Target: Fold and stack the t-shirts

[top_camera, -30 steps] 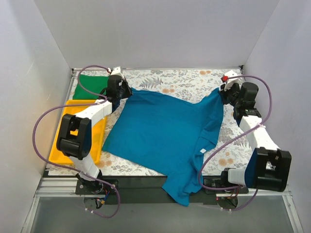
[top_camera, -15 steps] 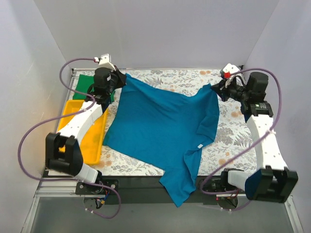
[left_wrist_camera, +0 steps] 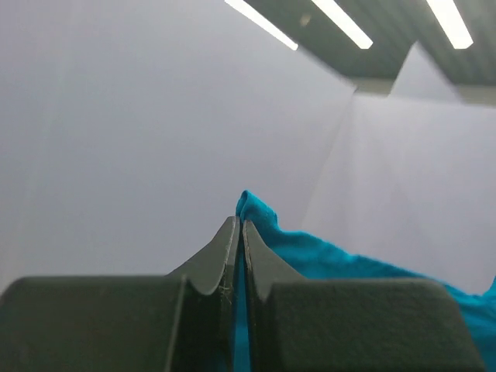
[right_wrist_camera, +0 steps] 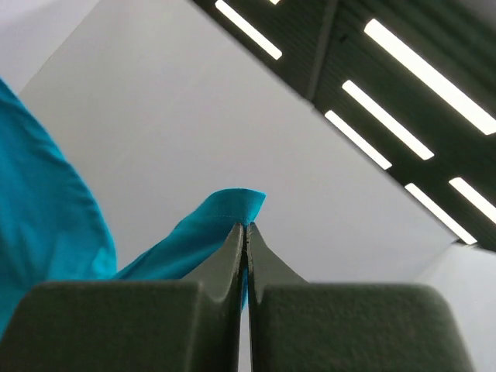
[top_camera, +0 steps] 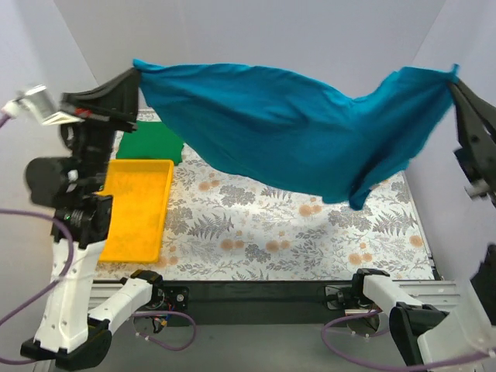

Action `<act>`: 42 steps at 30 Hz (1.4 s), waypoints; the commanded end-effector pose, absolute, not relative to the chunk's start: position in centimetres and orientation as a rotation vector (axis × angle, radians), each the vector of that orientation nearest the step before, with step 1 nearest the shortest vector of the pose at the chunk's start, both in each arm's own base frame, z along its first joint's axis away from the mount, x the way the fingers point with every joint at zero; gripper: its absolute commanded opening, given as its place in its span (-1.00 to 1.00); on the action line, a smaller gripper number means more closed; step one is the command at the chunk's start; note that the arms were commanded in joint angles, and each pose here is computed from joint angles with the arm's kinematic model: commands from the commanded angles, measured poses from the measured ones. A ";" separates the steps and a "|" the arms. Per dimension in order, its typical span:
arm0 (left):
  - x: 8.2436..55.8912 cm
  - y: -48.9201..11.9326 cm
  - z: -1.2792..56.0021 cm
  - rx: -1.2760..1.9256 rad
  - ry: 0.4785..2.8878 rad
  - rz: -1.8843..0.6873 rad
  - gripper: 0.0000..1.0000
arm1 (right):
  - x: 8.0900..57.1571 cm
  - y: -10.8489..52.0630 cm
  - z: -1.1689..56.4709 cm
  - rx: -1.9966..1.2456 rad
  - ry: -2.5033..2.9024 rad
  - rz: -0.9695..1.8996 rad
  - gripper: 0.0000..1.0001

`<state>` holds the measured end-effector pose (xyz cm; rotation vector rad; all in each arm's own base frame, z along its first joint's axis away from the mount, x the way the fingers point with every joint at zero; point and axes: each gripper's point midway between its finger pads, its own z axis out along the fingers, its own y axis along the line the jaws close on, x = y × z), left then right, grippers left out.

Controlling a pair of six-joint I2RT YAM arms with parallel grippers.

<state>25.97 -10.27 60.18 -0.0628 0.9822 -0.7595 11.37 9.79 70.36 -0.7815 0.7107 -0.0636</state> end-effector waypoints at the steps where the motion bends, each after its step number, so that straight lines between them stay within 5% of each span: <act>1: 19.3 -9.1 66.4 -0.011 0.799 -0.798 -1.00 | 10.1 8.3 72.3 -0.665 0.697 -0.105 -0.97; 7: 15.0 -7.9 70.0 0.008 0.699 -0.785 -1.00 | 7.0 6.4 74.5 -0.582 0.601 -0.261 -0.97; 14: 23.9 -9.0 61.6 -0.073 0.961 -0.712 -1.00 | 13.6 4.4 70.7 -0.569 0.759 -0.337 -0.97; 21: 35.5 -10.5 43.6 -0.178 1.369 -0.590 -1.00 | 26.1 3.6 58.4 -0.643 1.063 -0.299 -0.97; 27: 43.3 -11.7 27.9 -0.242 1.715 -0.477 -1.00 | 34.5 3.5 39.4 -0.704 1.381 -0.186 -0.97; 33: 49.5 -12.6 19.5 -0.248 1.923 -0.374 -1.00 | 39.6 2.8 30.2 -0.731 1.497 -0.187 -0.97; 42: 52.8 -13.3 16.9 -0.232 1.979 -0.340 -1.00 | 43.9 2.2 26.0 -0.743 1.594 -0.176 -0.97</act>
